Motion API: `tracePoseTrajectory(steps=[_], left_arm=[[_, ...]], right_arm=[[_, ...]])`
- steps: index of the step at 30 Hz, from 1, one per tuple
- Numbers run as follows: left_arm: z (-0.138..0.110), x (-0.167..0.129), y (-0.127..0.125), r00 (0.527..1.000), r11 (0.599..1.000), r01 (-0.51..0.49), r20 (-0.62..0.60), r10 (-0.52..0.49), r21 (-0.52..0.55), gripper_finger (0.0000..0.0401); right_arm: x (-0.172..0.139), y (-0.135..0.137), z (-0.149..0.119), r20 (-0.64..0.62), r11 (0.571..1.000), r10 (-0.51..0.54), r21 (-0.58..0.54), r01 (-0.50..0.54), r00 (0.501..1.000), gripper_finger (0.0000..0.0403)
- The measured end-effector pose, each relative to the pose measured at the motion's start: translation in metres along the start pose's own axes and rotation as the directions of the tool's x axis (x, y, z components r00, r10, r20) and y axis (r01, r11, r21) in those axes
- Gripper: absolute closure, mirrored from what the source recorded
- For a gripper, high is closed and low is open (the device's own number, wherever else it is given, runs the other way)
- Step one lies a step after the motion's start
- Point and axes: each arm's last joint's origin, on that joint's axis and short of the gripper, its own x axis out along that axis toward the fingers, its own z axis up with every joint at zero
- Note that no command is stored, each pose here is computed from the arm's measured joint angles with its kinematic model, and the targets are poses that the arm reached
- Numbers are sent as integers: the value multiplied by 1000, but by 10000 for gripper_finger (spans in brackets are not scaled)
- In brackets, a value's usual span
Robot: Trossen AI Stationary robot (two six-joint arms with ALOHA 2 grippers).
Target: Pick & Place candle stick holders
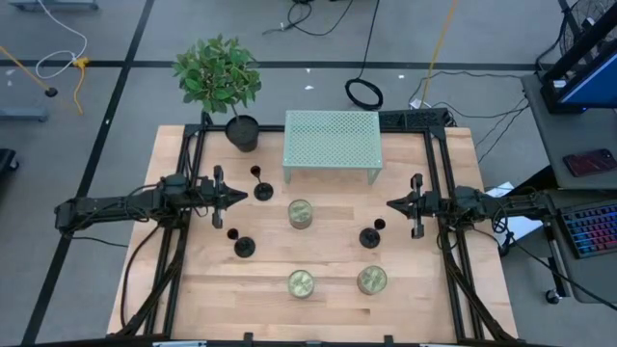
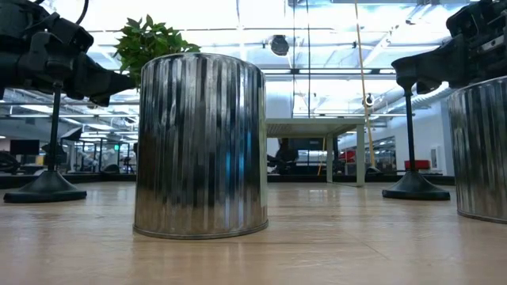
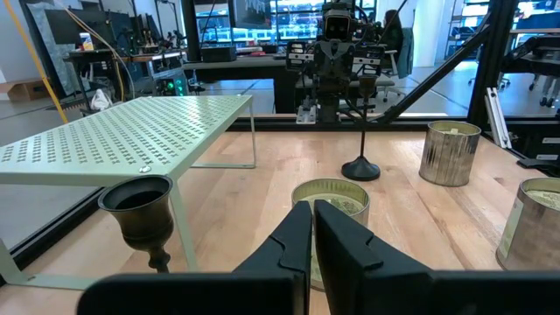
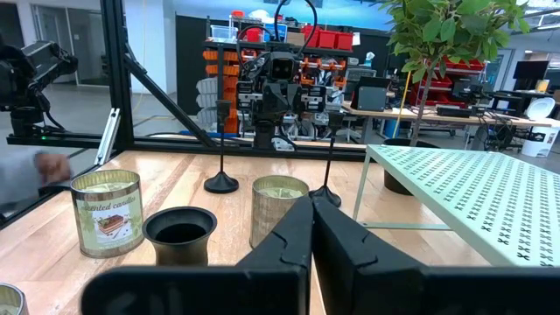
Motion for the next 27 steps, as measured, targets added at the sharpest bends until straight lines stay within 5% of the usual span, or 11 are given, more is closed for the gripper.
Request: tracePoseTrajectory(steps=[9,16,22,27], left_arm=[[0,0,0,1000,1000,0,0,0,0,377],[4,0,0,999,1000,-2,37,2,10,377],[15,-1,2,986,985,-95,147,73,146,377],[16,-2,5,976,976,-172,158,150,132,377]], right_arm=[[0,0,2,24,999,-1,-38,2,1000,403],[0,-1,8,82,993,-7,116,-3,997,403],[-1,-2,14,138,995,-58,-72,68,989,403],[-1,-4,16,160,994,-95,-38,102,983,403]])
